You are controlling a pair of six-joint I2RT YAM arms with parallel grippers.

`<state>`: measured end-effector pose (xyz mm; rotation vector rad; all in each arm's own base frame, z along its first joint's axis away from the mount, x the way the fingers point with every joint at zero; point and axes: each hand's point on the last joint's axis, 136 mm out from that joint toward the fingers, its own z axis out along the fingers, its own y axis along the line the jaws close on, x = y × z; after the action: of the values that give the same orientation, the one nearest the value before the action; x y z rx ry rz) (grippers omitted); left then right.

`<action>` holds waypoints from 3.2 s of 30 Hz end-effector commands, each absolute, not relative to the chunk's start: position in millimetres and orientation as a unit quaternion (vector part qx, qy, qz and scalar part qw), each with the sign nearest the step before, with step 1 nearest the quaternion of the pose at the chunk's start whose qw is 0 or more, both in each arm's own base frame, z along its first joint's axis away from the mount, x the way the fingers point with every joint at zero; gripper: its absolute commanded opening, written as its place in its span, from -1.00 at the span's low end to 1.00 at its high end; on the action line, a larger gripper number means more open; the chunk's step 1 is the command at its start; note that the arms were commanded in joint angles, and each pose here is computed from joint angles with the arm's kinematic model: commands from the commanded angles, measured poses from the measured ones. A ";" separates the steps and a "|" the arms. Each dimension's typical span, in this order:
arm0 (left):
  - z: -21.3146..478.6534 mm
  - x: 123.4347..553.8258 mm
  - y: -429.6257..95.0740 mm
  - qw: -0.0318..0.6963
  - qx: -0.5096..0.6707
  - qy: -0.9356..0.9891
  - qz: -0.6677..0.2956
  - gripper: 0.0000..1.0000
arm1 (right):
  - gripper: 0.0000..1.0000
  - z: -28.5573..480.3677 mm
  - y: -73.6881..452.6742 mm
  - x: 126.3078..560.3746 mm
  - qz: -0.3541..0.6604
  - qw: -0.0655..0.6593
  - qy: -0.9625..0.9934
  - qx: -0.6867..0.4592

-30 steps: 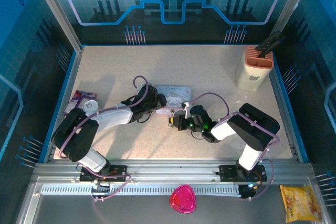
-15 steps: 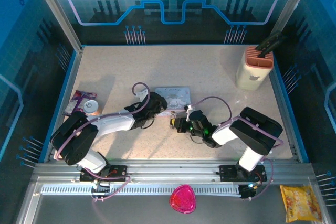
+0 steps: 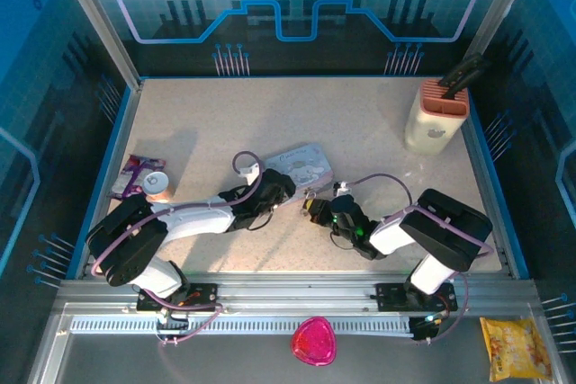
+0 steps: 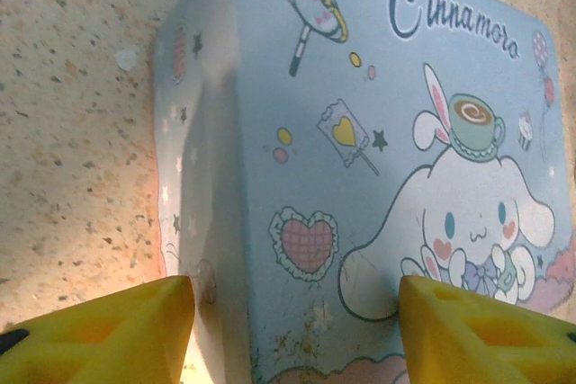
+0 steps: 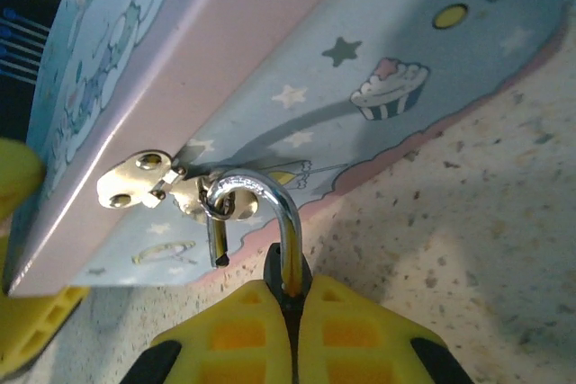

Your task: Unlock a padlock with a key

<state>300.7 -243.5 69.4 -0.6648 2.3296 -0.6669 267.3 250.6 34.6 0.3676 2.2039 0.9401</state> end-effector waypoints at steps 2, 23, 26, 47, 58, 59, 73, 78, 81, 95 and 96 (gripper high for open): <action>35.1 272.5 -239.6 0.258 -0.231 0.913 -0.216 0.22 | -1.00 66.1 245.4 284.7 0.395 0.394 0.805 0.202; 51.9 278.2 -246.6 0.265 -0.207 0.910 -0.241 0.28 | -1.00 76.6 213.9 297.1 0.375 0.399 0.800 0.245; 58.2 281.3 -243.9 0.267 -0.193 0.913 -0.239 0.29 | -1.00 77.3 205.8 296.9 0.368 0.397 0.807 0.237; 79.3 289.1 -252.1 0.277 -0.126 0.929 -0.212 0.36 | -1.00 55.2 202.3 277.6 0.304 0.311 0.897 0.084; 67.0 297.8 -253.0 0.270 -0.136 0.937 -0.177 0.37 | -1.00 35.4 172.2 266.1 0.173 0.285 0.941 0.057; 65.8 297.3 -251.7 0.270 -0.136 0.938 -0.171 0.36 | -1.00 35.8 169.8 267.1 0.162 0.287 0.943 0.053; 50.1 291.4 -268.0 0.247 -0.135 0.940 -0.190 0.35 | -1.00 41.8 197.4 284.5 0.254 0.295 0.913 0.126; 46.5 288.6 -265.9 0.248 -0.137 0.942 -0.182 0.35 | -1.00 65.4 198.2 297.0 0.310 0.323 0.876 0.177; 48.4 289.4 -260.1 0.259 -0.144 0.939 -0.177 0.35 | -1.00 71.7 196.1 297.7 0.325 0.329 0.865 0.195; 47.1 292.5 -259.7 0.265 -0.148 0.936 -0.177 0.35 | -1.00 62.4 177.5 297.5 0.319 0.314 0.859 0.250; 47.4 292.8 -260.3 0.265 -0.147 0.936 -0.177 0.35 | -1.00 60.1 178.4 297.4 0.309 0.310 0.866 0.240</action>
<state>306.3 -272.4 73.4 -0.4001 2.4527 -0.5818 288.1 179.9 54.3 0.6398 2.2954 0.8413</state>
